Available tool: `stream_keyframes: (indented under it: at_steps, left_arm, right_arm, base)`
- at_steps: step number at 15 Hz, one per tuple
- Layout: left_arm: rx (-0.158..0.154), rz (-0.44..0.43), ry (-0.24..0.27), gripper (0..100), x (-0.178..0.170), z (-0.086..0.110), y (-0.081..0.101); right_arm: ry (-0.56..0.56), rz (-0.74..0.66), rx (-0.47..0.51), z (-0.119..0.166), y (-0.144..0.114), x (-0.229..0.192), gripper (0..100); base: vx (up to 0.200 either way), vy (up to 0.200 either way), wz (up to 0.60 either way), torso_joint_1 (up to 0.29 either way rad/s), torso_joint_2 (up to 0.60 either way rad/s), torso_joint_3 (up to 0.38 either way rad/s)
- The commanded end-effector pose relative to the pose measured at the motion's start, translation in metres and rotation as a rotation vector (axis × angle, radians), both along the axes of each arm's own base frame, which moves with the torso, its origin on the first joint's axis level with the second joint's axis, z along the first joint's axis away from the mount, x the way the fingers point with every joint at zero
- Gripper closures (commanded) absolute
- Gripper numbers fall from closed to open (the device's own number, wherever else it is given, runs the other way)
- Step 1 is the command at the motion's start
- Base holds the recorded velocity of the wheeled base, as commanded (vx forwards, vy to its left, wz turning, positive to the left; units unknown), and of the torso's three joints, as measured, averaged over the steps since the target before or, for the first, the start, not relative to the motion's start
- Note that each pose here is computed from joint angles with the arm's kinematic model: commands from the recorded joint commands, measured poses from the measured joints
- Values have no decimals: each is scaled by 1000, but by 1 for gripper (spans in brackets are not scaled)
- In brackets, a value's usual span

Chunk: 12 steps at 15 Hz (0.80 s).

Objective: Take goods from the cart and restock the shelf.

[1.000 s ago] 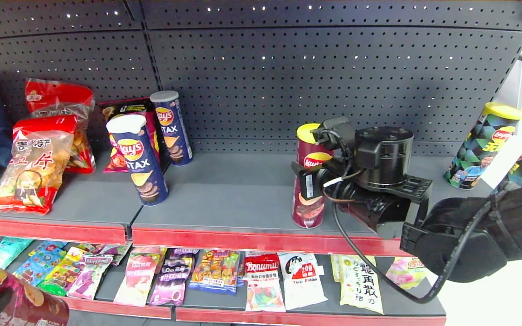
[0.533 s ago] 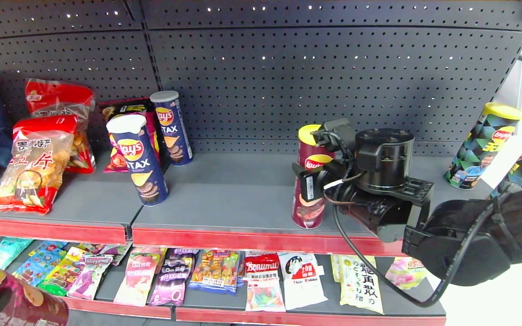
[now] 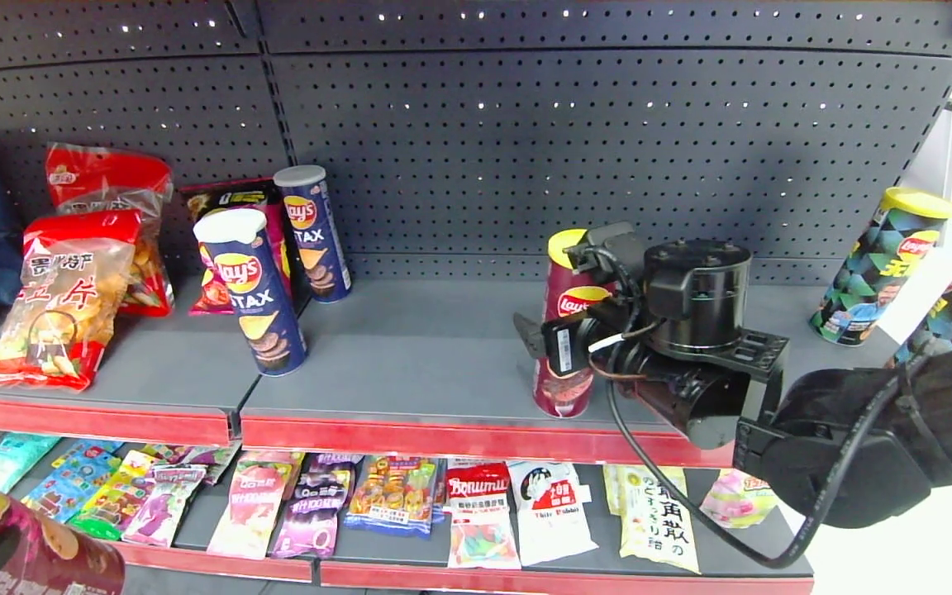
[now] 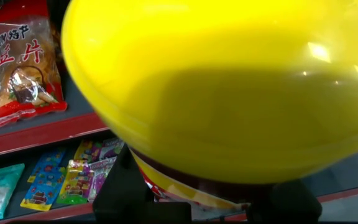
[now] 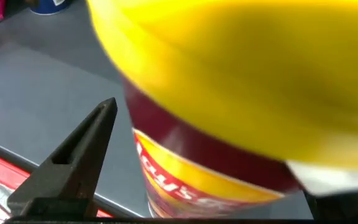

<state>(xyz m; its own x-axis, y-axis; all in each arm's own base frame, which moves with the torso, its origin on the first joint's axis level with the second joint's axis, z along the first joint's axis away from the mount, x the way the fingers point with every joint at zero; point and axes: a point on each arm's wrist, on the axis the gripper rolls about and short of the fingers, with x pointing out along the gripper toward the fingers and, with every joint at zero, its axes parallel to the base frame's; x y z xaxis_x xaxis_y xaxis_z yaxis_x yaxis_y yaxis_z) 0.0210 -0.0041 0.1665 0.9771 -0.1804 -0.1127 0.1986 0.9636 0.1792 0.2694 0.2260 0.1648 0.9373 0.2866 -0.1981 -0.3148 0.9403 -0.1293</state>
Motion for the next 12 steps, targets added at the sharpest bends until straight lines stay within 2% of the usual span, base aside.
stream_keyframes:
  at_steps: [1, 6, 9, 12]
  left_arm:
    - [1, 0, 0, 100, 0, 0, 0]
    - [-1, -3, 0, 100, 0, 0, 0]
    - [0, -6, 9, 100, 0, -3, 0]
    - [0, -6, 9, 100, 0, -3, 0]
  right_arm:
    - [-12, -1, 10, 5, 1, -5, 0]
    - [-1, 1, -5, 10, -25, -44, 0]
    - [-31, 21, 26, 23, -40, -67, 0]
    - [-28, 54, 29, 23, -54, -93, 0]
  base:
    - [0, 0, 0, 0, 0, 0]
    - [0, 0, 0, 0, 0, 0]
    - [0, 0, 0, 0, 0, 0]
    - [0, 0, 0, 0, 0, 0]
